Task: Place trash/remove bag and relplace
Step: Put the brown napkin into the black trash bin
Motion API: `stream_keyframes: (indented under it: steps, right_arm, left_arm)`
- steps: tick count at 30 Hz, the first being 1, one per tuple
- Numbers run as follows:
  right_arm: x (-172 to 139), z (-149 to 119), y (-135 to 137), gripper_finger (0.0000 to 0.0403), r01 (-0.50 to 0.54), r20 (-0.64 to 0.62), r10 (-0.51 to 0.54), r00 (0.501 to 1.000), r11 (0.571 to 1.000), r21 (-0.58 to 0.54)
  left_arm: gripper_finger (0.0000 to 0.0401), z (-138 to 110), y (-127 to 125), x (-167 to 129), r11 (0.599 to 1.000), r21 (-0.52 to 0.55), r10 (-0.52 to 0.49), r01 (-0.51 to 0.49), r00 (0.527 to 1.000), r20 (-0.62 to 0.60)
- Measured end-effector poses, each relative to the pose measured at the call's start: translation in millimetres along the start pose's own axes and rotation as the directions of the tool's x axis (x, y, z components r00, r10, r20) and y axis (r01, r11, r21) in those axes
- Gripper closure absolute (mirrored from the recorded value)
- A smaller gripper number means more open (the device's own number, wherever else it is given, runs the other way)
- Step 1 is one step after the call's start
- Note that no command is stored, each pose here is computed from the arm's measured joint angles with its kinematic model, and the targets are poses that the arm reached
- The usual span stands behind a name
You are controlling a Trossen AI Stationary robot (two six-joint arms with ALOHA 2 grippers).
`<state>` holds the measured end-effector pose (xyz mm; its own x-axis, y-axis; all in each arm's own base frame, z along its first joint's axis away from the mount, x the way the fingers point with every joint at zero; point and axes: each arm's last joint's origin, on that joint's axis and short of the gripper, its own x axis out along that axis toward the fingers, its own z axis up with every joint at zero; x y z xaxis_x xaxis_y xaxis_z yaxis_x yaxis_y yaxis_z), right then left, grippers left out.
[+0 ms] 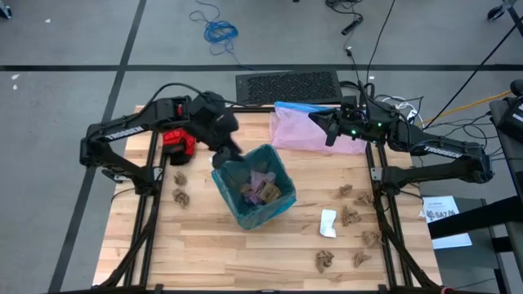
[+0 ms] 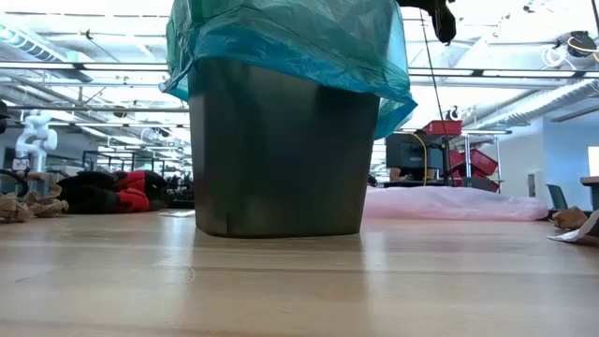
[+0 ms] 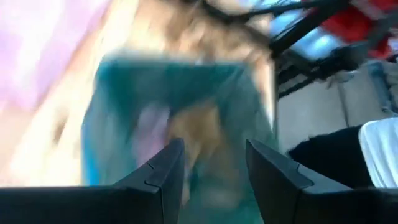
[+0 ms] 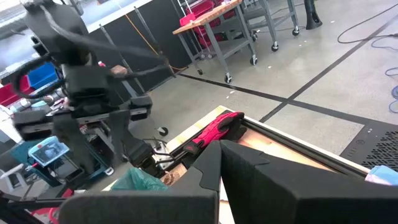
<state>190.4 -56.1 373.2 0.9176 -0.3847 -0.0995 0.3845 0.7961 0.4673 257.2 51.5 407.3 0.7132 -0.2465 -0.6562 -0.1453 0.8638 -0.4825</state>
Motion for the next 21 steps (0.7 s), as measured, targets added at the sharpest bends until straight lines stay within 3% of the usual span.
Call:
stream_keyframes:
  steps: [2,3,5,7,11,16,19,21]
  right_arm:
    - [0,0,0,0.0403,0.0,0.0,0.0,1.0,1.0,0.0]
    - [0,0,0,0.0403,0.0,0.0,0.0,1.0,1.0,0.0]
    - [0,0,0,0.0403,-0.001,-0.001,0.001,1.0,1.0,-0.001]
    - [0,0,0,0.0403,0.0,-0.001,0.0,1.0,1.0,-0.002]
    - [0,0,0,0.0403,-0.001,-0.001,0.001,1.0,1.0,-0.02]
    - [0,0,0,0.0403,0.001,-0.003,-0.001,1.0,1.0,-0.027]
    - [0,0,0,0.0403,0.001,-0.003,-0.001,1.0,1.0,-0.027]
    - [0,0,0,0.0403,0.0,-0.002,0.0,1.0,1.0,-0.026]
  left_arm:
    - [0.0247,-11,3,-8,0.984,-0.117,0.126,-0.138,0.987,-0.105]
    - [0.0253,-18,6,-12,0.957,-0.175,0.202,-0.231,0.965,-0.168]
    - [0.0266,-33,10,-18,0.859,-0.299,0.327,-0.415,0.895,-0.304]
    - [0.028,-44,14,-21,0.739,-0.405,0.385,-0.539,0.83,-0.403]
    - [0.0308,-58,22,-10,0.594,-0.535,0.393,-0.601,0.797,-0.458]
    - [0.0335,-85,42,14,0.478,-0.492,0.45,-0.728,0.684,-0.575]
    - [0.0344,-101,54,24,0.371,-0.486,0.471,-0.791,0.612,-0.636]
    - [0.0349,-111,60,26,0.301,-0.507,0.468,-0.807,0.589,-0.659]
